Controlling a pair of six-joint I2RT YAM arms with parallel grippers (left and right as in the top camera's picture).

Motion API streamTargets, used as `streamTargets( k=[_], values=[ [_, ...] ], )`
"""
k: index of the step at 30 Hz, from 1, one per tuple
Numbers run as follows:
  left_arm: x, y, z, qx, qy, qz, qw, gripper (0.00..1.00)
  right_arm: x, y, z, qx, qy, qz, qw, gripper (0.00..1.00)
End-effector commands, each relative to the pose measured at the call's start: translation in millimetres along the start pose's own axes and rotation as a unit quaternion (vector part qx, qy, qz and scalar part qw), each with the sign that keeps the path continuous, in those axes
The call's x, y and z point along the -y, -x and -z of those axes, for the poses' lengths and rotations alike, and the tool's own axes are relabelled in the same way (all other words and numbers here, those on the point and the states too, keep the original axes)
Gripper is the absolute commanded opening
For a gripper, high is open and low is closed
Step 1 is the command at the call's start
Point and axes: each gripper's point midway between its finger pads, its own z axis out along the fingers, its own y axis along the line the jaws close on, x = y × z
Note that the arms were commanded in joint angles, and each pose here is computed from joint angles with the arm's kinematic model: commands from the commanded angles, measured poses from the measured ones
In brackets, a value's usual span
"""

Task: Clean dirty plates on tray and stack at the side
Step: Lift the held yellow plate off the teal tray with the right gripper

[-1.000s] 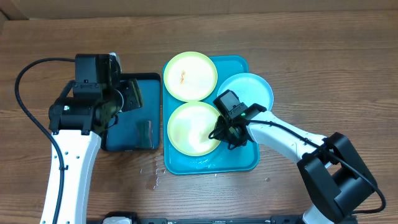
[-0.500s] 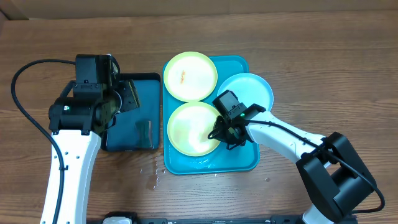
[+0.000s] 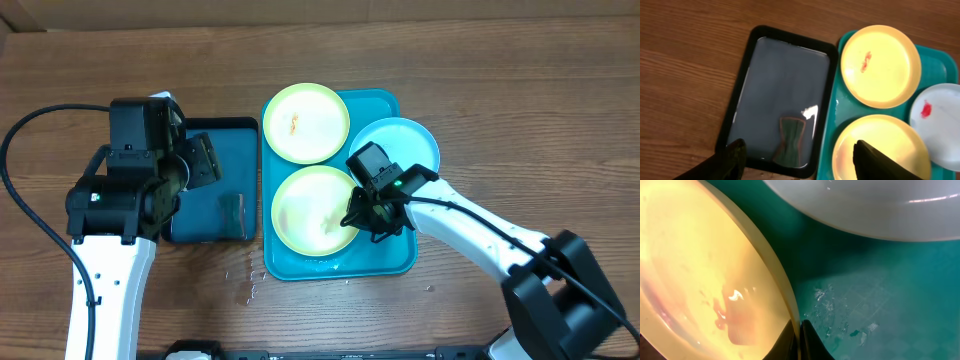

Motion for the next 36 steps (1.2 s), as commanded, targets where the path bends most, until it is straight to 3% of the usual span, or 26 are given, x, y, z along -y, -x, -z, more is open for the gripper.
streamTargets(
  k=[1,12,36],
  values=[
    [-15,6,7,0.019,0.038,0.011,0.999,0.77,-20,12,30,0.037,0.040,0.022,0.998,0.04],
    [-23,2,8,0.012,0.060,0.009,0.998,1.00,-24,19,58,0.042,0.040,0.031,0.998,0.04],
    [-22,2,8,0.012,0.059,0.009,0.998,1.00,-76,60,72,0.067,0.072,0.069,0.993,0.04]
  ],
)
